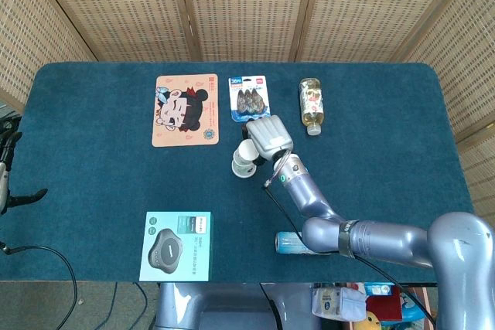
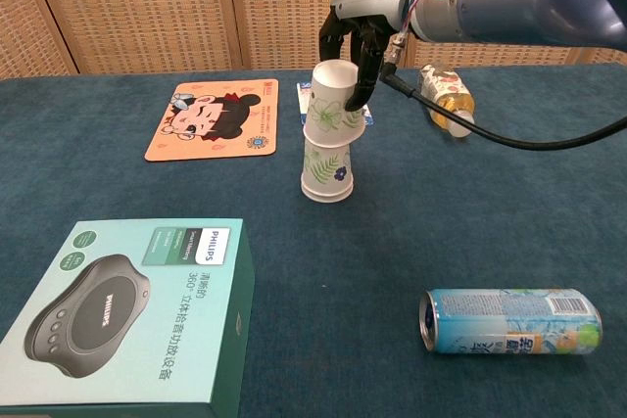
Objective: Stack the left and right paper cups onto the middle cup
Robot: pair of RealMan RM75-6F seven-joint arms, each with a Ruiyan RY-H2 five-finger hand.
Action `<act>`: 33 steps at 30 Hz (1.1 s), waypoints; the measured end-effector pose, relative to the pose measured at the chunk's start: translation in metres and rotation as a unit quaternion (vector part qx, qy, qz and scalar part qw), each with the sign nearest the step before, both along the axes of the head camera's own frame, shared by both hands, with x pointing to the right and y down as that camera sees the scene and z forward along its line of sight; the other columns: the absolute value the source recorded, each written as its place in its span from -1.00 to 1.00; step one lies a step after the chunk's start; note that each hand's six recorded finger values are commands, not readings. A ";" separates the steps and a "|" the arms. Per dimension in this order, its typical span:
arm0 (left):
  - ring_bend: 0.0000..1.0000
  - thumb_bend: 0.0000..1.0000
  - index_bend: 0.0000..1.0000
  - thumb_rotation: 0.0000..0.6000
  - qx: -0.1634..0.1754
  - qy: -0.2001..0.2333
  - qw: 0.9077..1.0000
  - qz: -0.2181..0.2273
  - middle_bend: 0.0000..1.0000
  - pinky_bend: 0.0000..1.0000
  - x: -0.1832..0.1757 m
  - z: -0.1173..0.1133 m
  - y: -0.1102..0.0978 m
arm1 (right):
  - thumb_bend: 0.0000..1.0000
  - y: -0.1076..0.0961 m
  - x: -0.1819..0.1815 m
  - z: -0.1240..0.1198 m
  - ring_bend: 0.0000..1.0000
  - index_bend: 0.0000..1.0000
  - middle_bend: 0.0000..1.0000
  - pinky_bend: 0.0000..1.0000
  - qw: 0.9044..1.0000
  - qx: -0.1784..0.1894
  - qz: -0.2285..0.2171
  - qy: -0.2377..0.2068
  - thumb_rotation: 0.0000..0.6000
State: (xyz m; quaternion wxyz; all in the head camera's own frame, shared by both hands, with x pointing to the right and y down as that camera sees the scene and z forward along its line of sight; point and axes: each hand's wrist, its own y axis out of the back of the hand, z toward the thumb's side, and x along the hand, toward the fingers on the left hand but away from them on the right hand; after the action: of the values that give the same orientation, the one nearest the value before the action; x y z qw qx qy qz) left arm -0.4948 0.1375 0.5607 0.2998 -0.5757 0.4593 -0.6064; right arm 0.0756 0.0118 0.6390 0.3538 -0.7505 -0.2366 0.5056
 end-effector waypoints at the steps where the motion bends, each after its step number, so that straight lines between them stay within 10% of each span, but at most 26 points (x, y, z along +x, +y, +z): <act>1: -1.00 -0.71 -1.00 1.00 0.000 0.000 1.000 0.000 -1.00 -1.00 0.000 0.000 0.000 | -0.56 0.001 0.000 0.000 -0.66 -0.46 -0.68 -0.39 1.000 -0.003 0.000 -0.002 1.00; 12: -1.00 -0.71 -1.00 1.00 0.000 0.001 1.000 0.001 -1.00 -1.00 0.001 -0.001 0.001 | -0.61 0.002 -0.002 -0.004 -0.70 -0.47 -0.72 -0.51 1.000 0.004 -0.006 -0.011 1.00; 20: -1.00 -0.71 -1.00 1.00 0.003 0.003 1.000 0.005 -1.00 -1.00 0.001 -0.002 0.001 | -0.90 0.003 0.023 -0.019 -1.00 -0.64 -0.99 -1.00 1.000 0.025 -0.003 -0.012 1.00; 33: -1.00 -0.71 -1.00 1.00 0.034 -0.001 0.999 0.031 -1.00 -1.00 0.008 -0.005 0.016 | -1.00 0.053 0.157 -0.056 -1.00 -1.00 -1.00 -1.00 0.986 0.151 0.039 -0.050 1.00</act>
State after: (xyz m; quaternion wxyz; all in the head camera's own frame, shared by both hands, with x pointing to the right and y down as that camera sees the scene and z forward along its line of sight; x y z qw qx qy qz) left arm -0.4869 0.1540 0.5556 0.3381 -0.5788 0.4613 -0.5813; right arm 0.2323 0.0652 0.5834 0.4309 -0.7029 -0.3571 0.4390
